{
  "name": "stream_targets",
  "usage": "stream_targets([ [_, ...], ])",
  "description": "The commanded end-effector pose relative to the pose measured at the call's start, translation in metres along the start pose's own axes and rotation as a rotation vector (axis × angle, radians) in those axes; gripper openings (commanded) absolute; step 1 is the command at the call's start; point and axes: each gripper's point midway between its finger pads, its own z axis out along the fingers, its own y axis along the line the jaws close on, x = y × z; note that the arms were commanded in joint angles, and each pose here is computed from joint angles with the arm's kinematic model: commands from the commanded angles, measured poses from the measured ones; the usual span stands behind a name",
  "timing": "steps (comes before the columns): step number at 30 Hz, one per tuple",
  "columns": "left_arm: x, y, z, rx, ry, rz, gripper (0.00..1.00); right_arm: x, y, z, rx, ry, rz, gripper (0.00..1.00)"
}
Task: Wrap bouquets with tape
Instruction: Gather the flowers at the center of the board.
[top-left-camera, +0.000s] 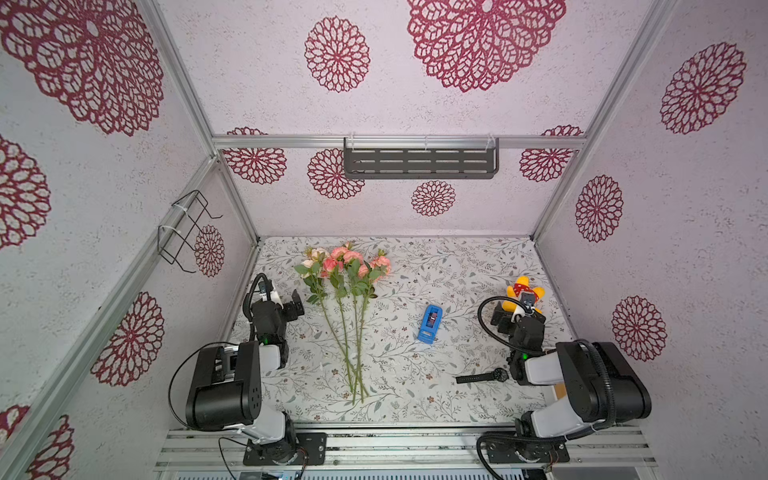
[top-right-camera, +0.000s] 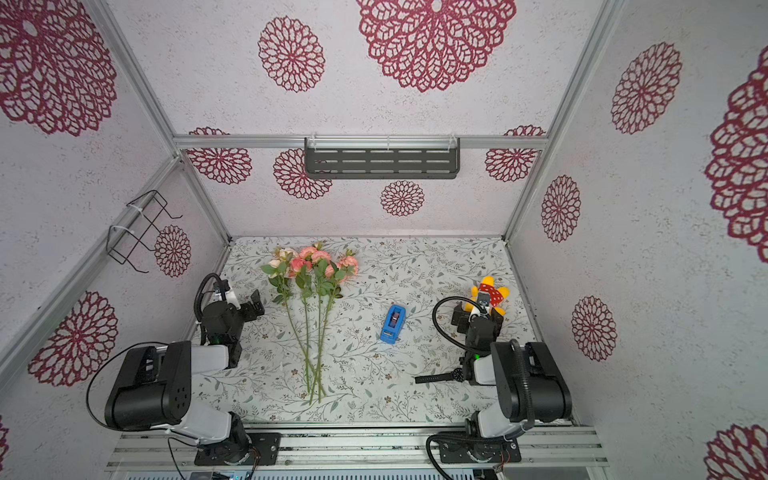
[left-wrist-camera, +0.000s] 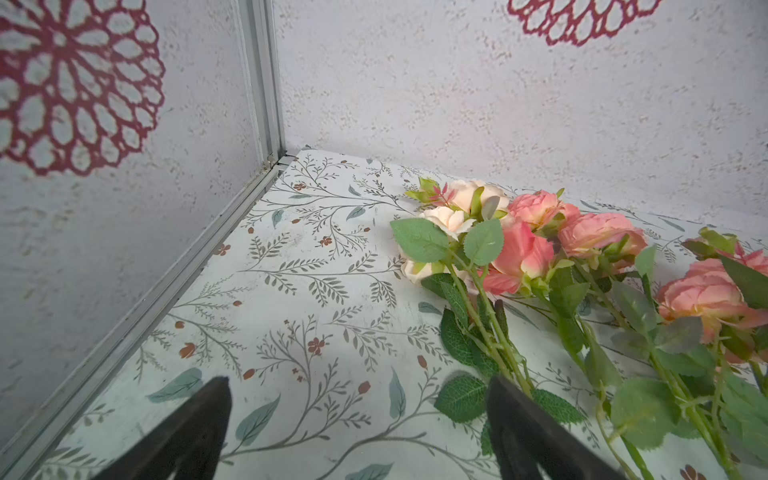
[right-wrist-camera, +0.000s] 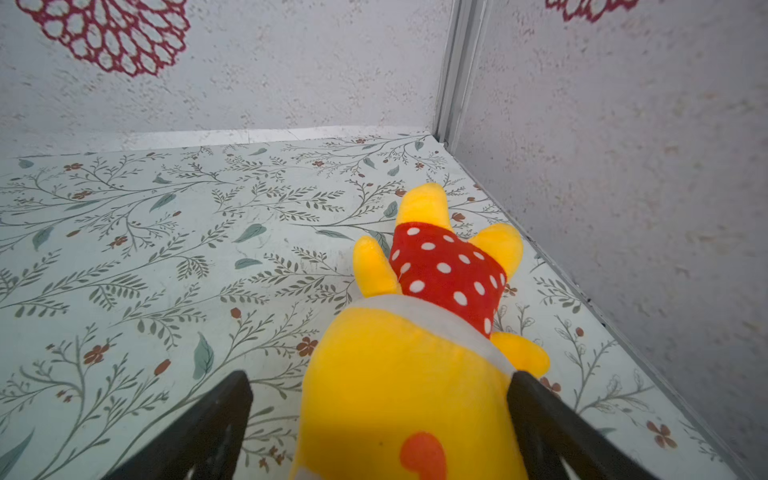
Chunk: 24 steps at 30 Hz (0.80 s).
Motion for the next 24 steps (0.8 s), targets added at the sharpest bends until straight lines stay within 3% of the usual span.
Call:
stream_targets([
  [1, -0.0082, -0.0028, 0.0028, 0.006, -0.025, 0.017, 0.98, -0.0193, 0.0022, 0.0025, 0.0, -0.064, 0.003, 0.99],
  [24, -0.0086, -0.0016, 0.0029, -0.006, -0.025, 0.019, 0.98, -0.019, 0.002, 0.0026, 0.001, -0.063, 0.005, 0.99],
])
